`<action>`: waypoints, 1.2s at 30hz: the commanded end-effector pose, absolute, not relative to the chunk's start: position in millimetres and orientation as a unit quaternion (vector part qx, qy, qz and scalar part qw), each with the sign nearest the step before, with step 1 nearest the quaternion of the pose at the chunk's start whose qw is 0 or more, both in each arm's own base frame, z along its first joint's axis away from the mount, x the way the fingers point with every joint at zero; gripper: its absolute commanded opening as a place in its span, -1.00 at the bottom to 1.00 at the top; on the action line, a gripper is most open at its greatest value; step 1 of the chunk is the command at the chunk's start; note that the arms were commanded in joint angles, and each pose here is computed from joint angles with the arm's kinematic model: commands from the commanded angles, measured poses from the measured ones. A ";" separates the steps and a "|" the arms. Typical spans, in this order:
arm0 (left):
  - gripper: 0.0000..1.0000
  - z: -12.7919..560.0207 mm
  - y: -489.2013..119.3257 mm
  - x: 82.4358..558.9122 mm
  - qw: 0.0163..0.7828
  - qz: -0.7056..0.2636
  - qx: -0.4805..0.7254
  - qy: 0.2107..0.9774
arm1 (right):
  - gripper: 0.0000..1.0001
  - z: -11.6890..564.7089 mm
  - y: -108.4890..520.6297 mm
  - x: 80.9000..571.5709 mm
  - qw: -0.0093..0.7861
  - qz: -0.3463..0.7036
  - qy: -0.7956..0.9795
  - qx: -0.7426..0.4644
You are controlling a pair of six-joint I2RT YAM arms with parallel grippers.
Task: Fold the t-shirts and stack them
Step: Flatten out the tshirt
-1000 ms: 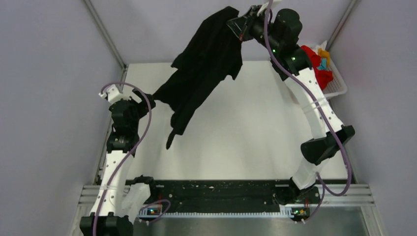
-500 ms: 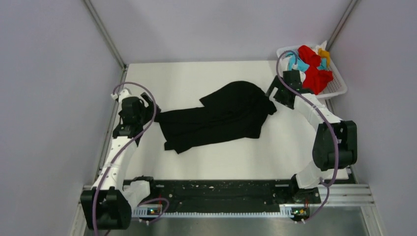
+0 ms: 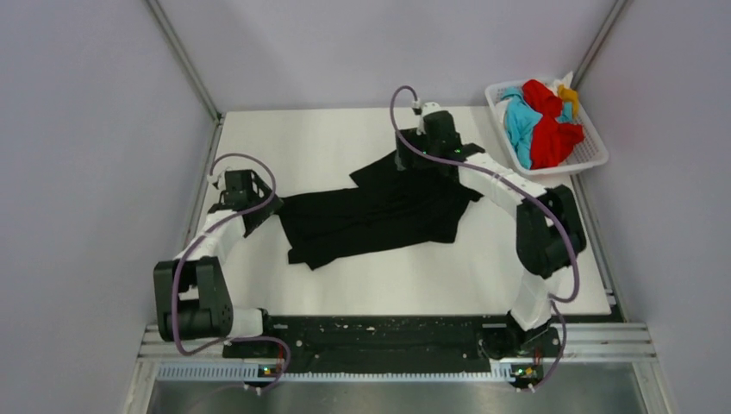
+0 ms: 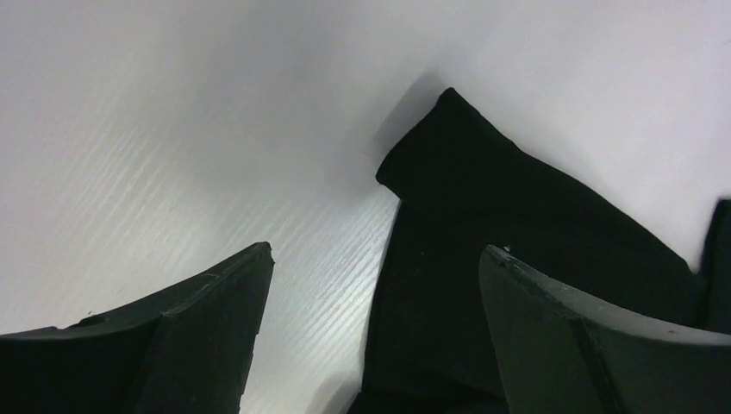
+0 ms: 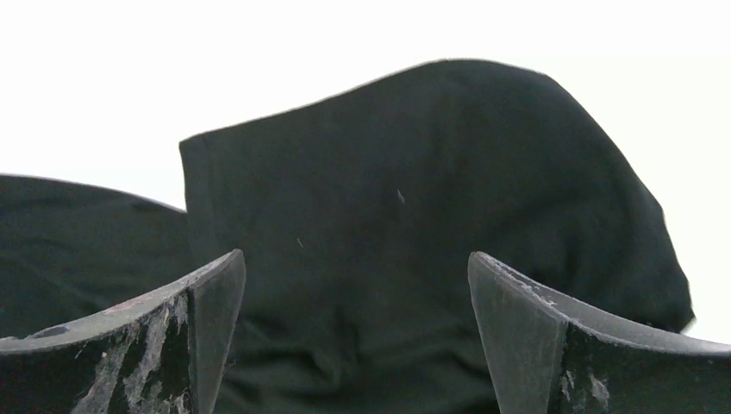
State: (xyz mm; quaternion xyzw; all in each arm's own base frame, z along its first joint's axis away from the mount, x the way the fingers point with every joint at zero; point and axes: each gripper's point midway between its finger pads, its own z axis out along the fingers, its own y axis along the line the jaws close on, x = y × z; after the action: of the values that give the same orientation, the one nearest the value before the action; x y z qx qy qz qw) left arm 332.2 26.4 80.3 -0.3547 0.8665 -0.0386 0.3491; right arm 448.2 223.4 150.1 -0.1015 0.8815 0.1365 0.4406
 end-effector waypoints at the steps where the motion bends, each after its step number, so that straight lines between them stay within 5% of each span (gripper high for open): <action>1: 0.83 85.2 29.6 371.2 0.363 -0.070 -0.366 0.854 | 0.96 150.1 284.5 474.6 0.451 0.143 0.865 -0.170; 16: -0.19 39.8 4.8 390.7 0.264 -0.152 -0.363 0.881 | 0.93 65.7 357.6 524.4 0.412 0.109 0.891 -0.160; 20: -1.00 41.6 6.6 390.3 0.264 -0.147 -0.367 0.880 | 0.92 49.2 374.4 515.9 0.396 0.108 0.892 -0.190; 36: -1.00 68.5 9.7 378.7 0.258 -0.130 -0.362 0.886 | 0.91 57.9 399.2 502.6 0.424 0.066 0.871 -0.240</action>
State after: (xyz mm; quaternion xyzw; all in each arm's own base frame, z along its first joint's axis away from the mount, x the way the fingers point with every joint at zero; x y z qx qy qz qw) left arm 370.0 4.6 38.8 -0.3715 0.8903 -0.1311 0.2286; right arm 499.9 382.5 38.0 -0.2225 0.8886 0.0682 0.3953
